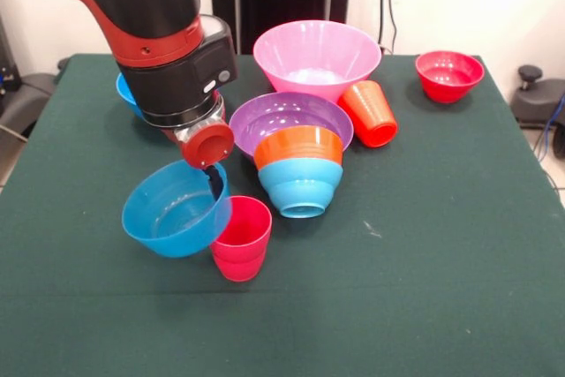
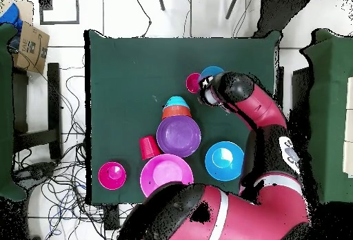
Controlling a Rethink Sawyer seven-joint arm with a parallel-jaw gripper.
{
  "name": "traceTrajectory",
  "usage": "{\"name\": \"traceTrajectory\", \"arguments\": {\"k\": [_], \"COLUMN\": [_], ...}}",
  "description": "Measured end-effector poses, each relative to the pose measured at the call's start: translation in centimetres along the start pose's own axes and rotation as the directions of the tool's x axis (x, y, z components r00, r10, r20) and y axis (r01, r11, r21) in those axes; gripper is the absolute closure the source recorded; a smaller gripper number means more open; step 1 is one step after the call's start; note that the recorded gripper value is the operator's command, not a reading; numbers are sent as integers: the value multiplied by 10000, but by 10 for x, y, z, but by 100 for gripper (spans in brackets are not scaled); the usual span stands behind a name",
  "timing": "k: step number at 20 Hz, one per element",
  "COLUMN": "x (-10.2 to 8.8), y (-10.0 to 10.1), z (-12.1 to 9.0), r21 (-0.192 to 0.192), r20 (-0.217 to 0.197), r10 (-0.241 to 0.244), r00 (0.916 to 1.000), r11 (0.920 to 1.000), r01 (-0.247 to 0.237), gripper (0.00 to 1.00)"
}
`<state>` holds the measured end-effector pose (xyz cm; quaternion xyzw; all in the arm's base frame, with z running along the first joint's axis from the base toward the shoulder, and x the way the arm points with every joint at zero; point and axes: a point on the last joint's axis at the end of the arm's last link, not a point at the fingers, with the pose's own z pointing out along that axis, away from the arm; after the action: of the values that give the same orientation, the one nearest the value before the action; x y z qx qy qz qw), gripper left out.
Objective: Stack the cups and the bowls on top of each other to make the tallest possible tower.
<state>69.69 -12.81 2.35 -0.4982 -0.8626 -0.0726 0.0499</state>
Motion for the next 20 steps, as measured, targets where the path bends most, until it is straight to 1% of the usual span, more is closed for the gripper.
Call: {"name": "traceTrajectory", "arguments": {"k": [8, 20], "x": [-1, 4], "y": [3, 10], "z": [-6, -12], "r21": [-50, 78], "r20": [61, -132], "r10": [-29, -194], "r00": [10000, 9997], "r11": [10000, 9998], "r01": [29, 195], "gripper": [0, 0]}}
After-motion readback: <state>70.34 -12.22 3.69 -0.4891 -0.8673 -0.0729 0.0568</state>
